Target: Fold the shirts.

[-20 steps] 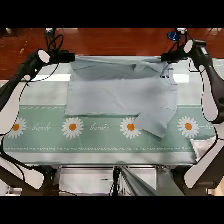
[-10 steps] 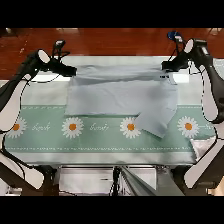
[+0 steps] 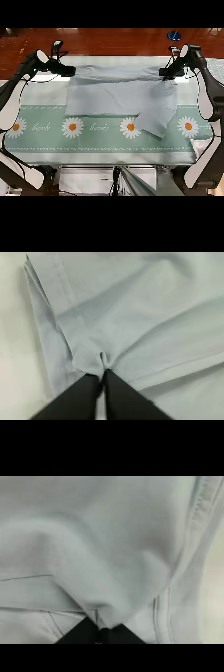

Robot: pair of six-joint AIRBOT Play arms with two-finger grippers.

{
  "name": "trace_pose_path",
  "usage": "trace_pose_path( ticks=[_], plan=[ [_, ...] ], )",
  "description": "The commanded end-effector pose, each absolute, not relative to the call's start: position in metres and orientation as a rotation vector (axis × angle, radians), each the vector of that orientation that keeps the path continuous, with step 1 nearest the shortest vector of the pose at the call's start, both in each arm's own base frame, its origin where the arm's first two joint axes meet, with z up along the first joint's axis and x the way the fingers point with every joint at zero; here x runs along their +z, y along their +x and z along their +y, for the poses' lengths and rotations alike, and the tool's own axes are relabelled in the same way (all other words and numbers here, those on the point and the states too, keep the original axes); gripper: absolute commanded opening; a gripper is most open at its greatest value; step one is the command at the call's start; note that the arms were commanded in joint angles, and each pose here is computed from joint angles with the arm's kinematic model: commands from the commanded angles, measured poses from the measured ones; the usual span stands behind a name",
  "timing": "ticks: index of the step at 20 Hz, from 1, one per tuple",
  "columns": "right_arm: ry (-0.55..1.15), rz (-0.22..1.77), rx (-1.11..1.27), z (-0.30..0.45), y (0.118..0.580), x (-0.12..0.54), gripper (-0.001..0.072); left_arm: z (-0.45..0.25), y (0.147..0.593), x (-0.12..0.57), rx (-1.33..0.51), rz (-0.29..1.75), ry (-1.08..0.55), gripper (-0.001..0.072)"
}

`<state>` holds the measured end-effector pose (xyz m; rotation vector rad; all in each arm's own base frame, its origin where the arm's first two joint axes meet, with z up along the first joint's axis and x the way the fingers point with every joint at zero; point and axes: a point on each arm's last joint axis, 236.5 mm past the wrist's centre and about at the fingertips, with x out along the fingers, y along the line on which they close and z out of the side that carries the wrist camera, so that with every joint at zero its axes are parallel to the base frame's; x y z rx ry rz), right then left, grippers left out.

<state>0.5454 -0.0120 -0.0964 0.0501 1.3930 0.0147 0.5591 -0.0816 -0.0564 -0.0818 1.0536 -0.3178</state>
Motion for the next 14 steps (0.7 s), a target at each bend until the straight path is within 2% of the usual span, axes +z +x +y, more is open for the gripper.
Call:
trace_pose_path(
  ticks=[1, 2, 4, 5, 6, 7, 9, 11, 14],
  plan=[
    [0.006, 1.374, 0.053, -0.011, 0.544, -0.078, 0.0277, -0.085, 0.568, -0.031, -0.335, 1.017, -0.107, 0.0508],
    [-0.044, 1.337, 0.067, -0.016, 0.547, -0.058, 0.0335, -0.08, 0.568, -0.015, -0.344, 1.02, -0.096, 0.0554],
    [-0.105, 1.249, 0.038, -0.033, 0.548, -0.006, 0.0392, -0.053, 0.559, 0.014, -0.332, 1.058, -0.041, 0.0553],
    [-0.117, 1.227, 0.008, -0.045, 0.541, 0.02, 0.046, -0.032, 0.544, 0.021, -0.312, 1.118, -0.008, 0.0552],
    [-0.149, 1.244, -0.05, -0.066, 0.525, 0.041, 0.0463, -0.01, 0.517, 0.02, -0.296, 1.224, -0.003, 0.0551],
    [-0.163, 1.274, -0.106, -0.086, 0.509, 0.053, 0.0463, 0.003, 0.489, 0.014, -0.303, 1.335, -0.048, 0.0551],
    [-0.08, 1.349, -0.138, -0.108, 0.476, 0.059, 0.0463, 0.007, 0.438, 0.005, -0.389, 1.515, -0.209, 0.0551],
    [0.073, 1.419, -0.039, -0.102, 0.451, 0.05, 0.0463, -0.008, 0.404, 0.008, -0.556, 1.576, -0.432, 0.0551],
    [0.247, 1.48, 0.051, -0.101, 0.419, 0.034, 0.0463, -0.013, 0.375, 0.002, -0.617, 1.592, -0.673, 0.0551]
  ],
)
